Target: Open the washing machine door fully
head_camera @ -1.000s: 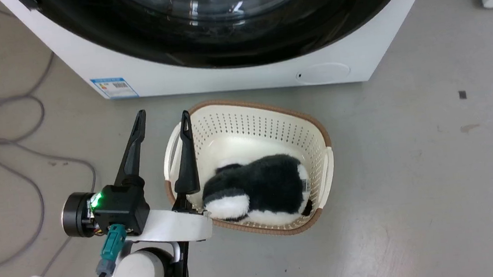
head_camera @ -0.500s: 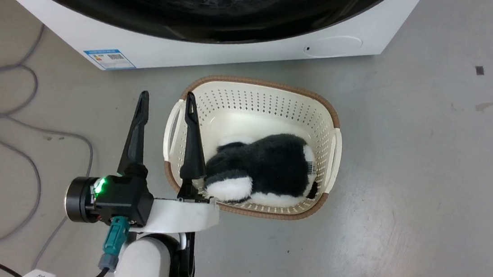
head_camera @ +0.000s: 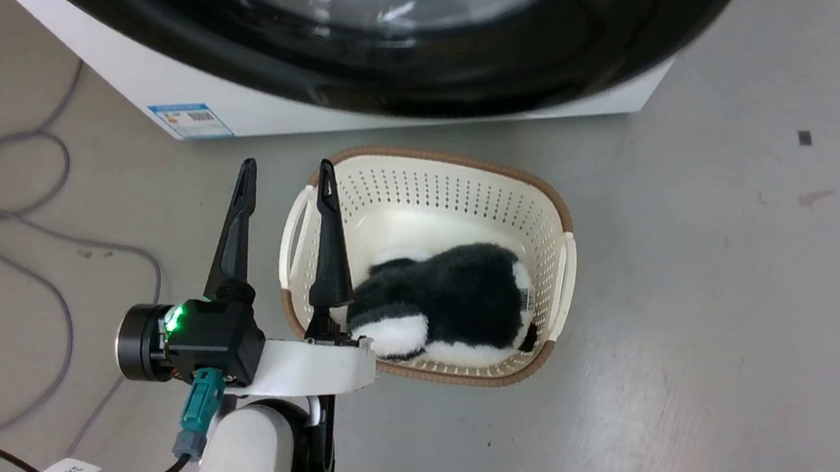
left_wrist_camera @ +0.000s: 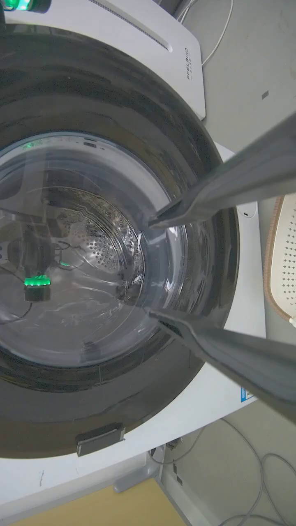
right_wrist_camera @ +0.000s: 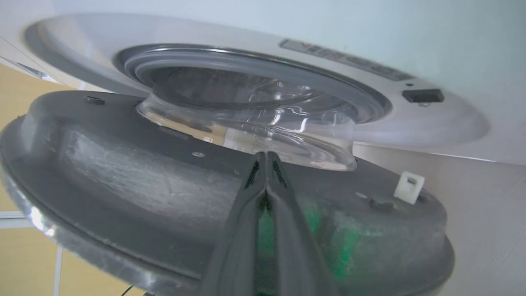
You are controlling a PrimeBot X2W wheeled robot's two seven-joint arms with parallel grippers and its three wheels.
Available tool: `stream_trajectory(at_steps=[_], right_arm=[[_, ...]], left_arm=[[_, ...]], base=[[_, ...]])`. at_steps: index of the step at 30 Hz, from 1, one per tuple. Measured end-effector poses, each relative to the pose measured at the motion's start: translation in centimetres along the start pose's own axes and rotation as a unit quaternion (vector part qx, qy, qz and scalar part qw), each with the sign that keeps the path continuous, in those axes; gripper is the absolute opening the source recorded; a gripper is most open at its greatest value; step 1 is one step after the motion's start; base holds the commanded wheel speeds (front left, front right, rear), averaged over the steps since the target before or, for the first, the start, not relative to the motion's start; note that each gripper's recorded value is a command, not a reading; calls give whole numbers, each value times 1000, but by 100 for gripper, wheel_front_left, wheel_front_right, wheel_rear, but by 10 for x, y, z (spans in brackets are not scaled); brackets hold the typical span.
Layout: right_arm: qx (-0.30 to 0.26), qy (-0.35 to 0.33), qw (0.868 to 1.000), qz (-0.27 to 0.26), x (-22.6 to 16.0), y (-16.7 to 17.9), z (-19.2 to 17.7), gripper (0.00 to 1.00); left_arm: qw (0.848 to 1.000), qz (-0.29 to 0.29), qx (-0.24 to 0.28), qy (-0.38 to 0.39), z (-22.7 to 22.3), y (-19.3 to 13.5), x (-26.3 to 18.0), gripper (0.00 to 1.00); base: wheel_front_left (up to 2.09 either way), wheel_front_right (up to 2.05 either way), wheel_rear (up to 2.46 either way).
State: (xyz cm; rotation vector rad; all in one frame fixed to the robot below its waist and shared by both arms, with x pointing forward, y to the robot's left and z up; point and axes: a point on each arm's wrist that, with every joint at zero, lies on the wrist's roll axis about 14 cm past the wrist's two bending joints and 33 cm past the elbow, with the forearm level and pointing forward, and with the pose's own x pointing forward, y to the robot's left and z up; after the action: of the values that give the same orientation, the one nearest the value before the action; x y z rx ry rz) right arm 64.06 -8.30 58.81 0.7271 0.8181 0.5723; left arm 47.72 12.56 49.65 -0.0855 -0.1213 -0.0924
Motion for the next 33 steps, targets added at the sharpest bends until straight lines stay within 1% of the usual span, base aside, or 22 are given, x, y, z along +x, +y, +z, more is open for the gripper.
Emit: stream_trajectory(at_steps=[7,17,24,33], right_arm=[[10,37,999,9,-6,0,-33,0],[5,76,997,25,-30,16,-79,0],[-7,109,993,50,-44,39,-117,0],[-27,166,980,110,-51,81,-182,0]], left_arm=[[1000,-1,2,-6,11,-1,-7,100],[1000,11,12,4,20,7,-42,100],[1000,15,21,5,29,13,-68,100],[1000,18,25,5,35,14,-97,100]], base=[[0,0,0],[0,0,0],[0,0,0],[0,0,0]])
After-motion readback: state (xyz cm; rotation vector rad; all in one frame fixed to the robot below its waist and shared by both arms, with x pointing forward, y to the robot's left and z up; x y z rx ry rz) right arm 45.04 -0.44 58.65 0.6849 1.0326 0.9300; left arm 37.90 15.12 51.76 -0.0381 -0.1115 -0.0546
